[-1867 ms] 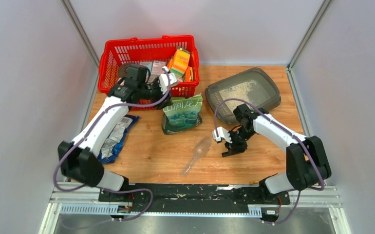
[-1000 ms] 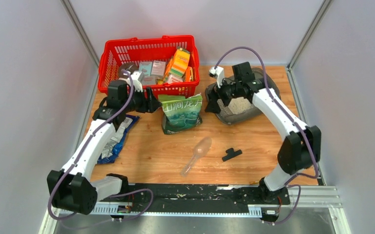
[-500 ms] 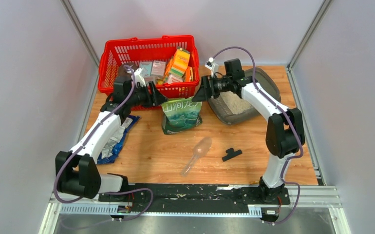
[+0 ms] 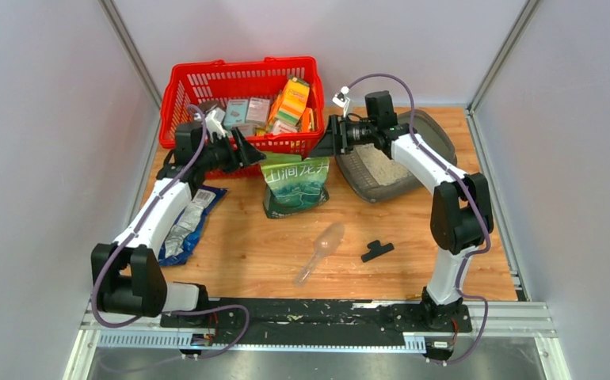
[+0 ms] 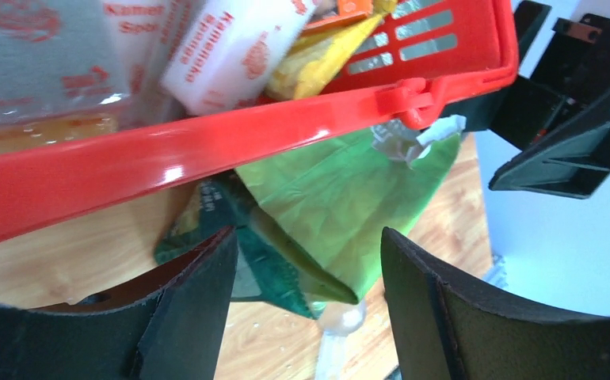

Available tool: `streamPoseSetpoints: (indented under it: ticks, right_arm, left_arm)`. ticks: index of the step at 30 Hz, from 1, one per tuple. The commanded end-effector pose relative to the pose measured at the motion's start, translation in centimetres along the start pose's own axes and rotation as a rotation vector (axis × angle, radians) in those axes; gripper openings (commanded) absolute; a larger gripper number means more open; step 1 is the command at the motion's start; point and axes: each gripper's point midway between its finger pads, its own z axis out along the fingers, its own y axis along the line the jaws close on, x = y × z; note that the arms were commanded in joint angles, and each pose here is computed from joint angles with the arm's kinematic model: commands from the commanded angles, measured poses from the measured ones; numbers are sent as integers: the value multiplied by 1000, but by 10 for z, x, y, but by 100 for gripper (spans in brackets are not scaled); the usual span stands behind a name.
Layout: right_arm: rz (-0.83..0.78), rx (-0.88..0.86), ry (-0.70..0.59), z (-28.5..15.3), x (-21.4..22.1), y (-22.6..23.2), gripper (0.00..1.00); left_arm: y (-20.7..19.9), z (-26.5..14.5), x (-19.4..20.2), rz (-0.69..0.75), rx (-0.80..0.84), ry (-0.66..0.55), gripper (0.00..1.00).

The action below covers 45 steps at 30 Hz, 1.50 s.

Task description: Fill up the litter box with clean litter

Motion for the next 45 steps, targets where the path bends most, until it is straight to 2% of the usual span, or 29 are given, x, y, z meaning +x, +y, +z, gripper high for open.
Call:
streamPoseSetpoints:
  ticks: [1,7,10,11,12,13,14,20,21,25,26,28,29,32,35,36,37,38,41,45]
  right_arm:
    - [-35,-63,-18,-4,-8,25,73]
    - [-43,-57,-15,-7,-2,27,73]
    - [-48,-54,-16,-7,-1,28,73]
    - [-48,-52,-18,-8,-1,28,73]
    - [-48,-53,-17,-7,-1,27,73]
    - [-50,-52,-19,-8,-2,28,73]
    - [-55,-53,-21,-8,-2,29,73]
    - [-74,-44,-29,-16,-8,35,74]
    - [-87,-39,-41,-21,-12,40,75]
    - [-119,61,-123,-47,-36,38,76]
    - [-105,137,-135,-54,-38,27,75]
    - [-166,210,-139,-61,-42,20,74]
    - [-174,227,-128,-62,-41,18,73]
    - [-176,234,-105,-60,-37,12,73]
    - [-149,226,-80,-55,-29,5,71]
    - [-143,224,-74,-54,-27,3,70]
    - [-140,221,-70,-53,-25,2,70]
    - [-144,213,-61,-51,-22,3,70]
    - [-149,208,-51,-46,-18,4,70]
    - [-137,194,-63,-43,-21,7,70]
  left_arm:
    - [-12,21,1,-65,99,37,74]
    - [-20,38,6,-66,134,97,71]
    - [-32,40,3,-28,181,88,62]
    - [-39,39,5,-14,206,97,58]
    - [-43,38,3,5,219,91,48]
    - [-46,37,2,16,229,87,42]
    - [-48,36,1,26,234,81,31]
    - [-66,21,-8,105,281,48,1]
    - [-74,14,-12,133,302,34,0]
    - [-101,-13,-21,315,371,-2,0]
    - [-104,-19,-21,414,389,-13,0]
    - [-113,-34,-15,522,408,-12,0]
    - [-114,-39,-12,632,429,-18,0]
    - [-111,-49,2,774,446,2,0]
    - [-107,-54,12,843,447,12,0]
    - [-106,-56,14,854,445,5,3]
    - [-105,-56,15,861,443,1,11]
    - [-104,-56,14,863,429,-3,32]
    - [-103,-52,3,847,386,-25,52]
    - [-95,-33,-22,835,299,-5,55]
